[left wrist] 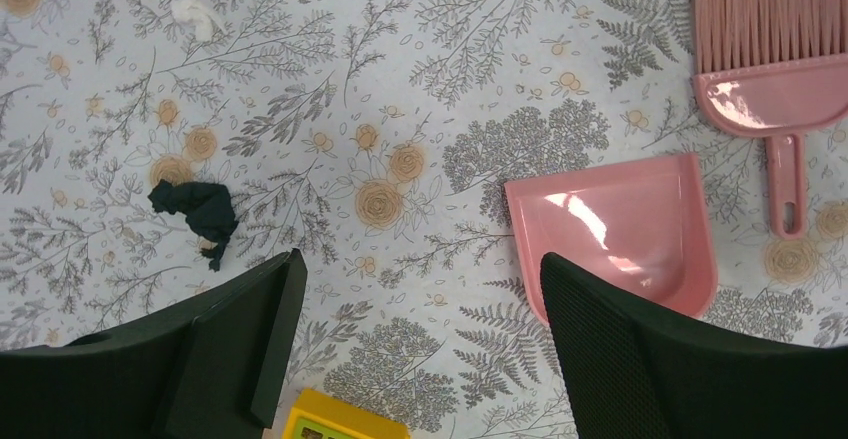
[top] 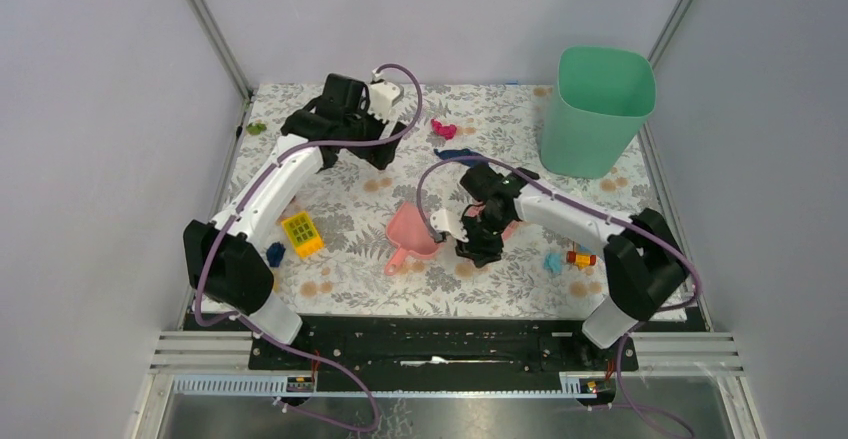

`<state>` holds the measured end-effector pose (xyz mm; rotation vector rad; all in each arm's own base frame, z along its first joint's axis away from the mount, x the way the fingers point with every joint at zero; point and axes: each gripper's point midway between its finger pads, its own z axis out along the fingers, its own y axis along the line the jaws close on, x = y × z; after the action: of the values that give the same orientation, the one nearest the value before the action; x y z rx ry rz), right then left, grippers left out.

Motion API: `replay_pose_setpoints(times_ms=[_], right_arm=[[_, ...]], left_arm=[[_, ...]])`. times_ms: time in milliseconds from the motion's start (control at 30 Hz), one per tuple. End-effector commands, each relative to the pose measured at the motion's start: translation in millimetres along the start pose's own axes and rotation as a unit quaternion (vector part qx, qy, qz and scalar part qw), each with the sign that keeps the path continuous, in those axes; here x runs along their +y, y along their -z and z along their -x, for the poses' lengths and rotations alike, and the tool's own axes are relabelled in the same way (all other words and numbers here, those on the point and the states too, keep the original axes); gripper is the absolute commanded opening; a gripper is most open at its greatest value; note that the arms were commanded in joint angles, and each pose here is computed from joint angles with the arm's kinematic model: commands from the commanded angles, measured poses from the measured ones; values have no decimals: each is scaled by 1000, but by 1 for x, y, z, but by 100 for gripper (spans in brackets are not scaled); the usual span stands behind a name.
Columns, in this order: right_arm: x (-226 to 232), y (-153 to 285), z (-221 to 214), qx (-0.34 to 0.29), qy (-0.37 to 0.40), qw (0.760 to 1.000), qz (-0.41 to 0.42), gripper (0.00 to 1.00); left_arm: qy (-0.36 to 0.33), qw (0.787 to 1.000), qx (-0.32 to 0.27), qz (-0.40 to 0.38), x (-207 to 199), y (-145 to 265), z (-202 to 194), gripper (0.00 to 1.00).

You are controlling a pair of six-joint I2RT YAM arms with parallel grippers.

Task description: Sweep away the paper scraps from the table

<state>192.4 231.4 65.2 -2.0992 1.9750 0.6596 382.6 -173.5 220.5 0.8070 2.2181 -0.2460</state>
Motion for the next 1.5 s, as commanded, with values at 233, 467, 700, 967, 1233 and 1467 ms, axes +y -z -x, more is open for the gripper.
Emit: replay_pose_setpoints(times_ms=[233,467,700,967,1233,1467], right_arm=[[-20,6,2,1,257,966,-22,46],[-38,-14,-9,37,281,959,2,45],[-50,-29,-37,94,299,950,17,54],[-48,-31,-38,89,302,949,23,53],[-53,-14,-19,76,326,942,13,55],[-62,-25,-27,92,333,938,19,63]], left_arm=[[72,996,-45,38,20,17,14,98],[83,995,-42,34,18,30,0,98],[102,993,-37,38,27,38,-14,98],[114,992,-41,35,32,42,-18,98],[120,992,-43,24,34,39,-19,98],[130,991,-40,15,32,38,-25,99]])
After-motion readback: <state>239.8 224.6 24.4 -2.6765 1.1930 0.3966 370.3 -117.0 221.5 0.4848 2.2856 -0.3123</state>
